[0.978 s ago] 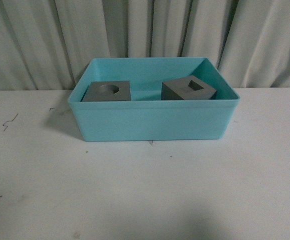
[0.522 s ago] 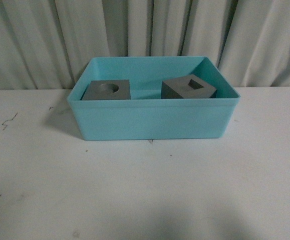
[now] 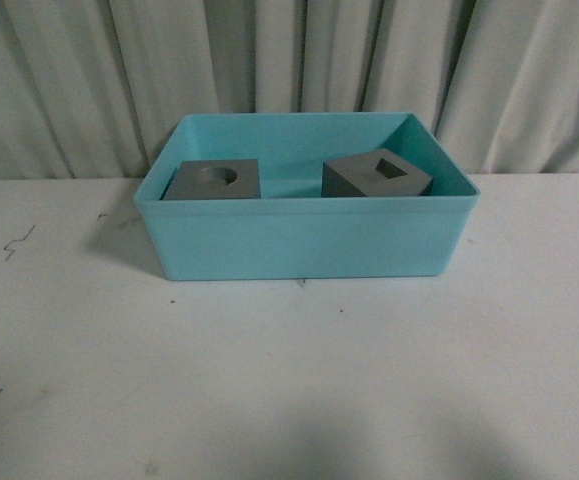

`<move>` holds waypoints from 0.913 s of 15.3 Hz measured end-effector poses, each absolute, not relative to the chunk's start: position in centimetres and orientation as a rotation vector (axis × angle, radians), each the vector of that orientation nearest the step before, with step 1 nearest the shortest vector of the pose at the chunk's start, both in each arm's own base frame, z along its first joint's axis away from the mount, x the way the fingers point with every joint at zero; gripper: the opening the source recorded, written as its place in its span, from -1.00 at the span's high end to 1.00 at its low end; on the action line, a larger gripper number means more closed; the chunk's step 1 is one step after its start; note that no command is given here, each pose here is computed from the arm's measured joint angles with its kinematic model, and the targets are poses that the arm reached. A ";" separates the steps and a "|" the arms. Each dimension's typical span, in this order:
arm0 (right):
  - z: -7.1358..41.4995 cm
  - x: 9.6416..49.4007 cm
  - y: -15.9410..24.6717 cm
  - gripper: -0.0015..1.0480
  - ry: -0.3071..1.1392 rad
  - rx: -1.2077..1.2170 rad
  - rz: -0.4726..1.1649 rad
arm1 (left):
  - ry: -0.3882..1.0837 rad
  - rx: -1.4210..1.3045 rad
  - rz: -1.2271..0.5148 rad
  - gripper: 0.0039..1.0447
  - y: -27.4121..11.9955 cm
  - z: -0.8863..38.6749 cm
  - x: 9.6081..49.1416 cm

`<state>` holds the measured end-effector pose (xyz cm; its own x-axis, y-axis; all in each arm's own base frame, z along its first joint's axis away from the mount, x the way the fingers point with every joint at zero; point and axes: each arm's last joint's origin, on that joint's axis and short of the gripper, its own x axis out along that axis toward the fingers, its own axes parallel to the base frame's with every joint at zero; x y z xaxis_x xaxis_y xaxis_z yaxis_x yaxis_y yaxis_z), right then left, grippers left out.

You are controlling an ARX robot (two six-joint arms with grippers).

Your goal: Place gray and orange parts in blue box

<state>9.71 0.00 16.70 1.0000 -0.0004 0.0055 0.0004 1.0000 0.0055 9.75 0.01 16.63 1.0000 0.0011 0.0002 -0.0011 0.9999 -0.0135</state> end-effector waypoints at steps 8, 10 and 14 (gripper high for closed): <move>16.7 9.7 0.0 -0.87 -0.006 0.006 0.000 | 0.000 -0.014 0.001 -0.88 0.0 16.6 9.7; 16.7 9.7 0.0 -0.87 -0.006 0.006 0.000 | 0.000 -0.014 0.001 -0.88 0.0 16.6 9.7; 16.7 9.7 0.0 -0.87 -0.006 0.006 0.000 | 0.000 -0.014 0.001 -0.88 0.0 16.6 9.7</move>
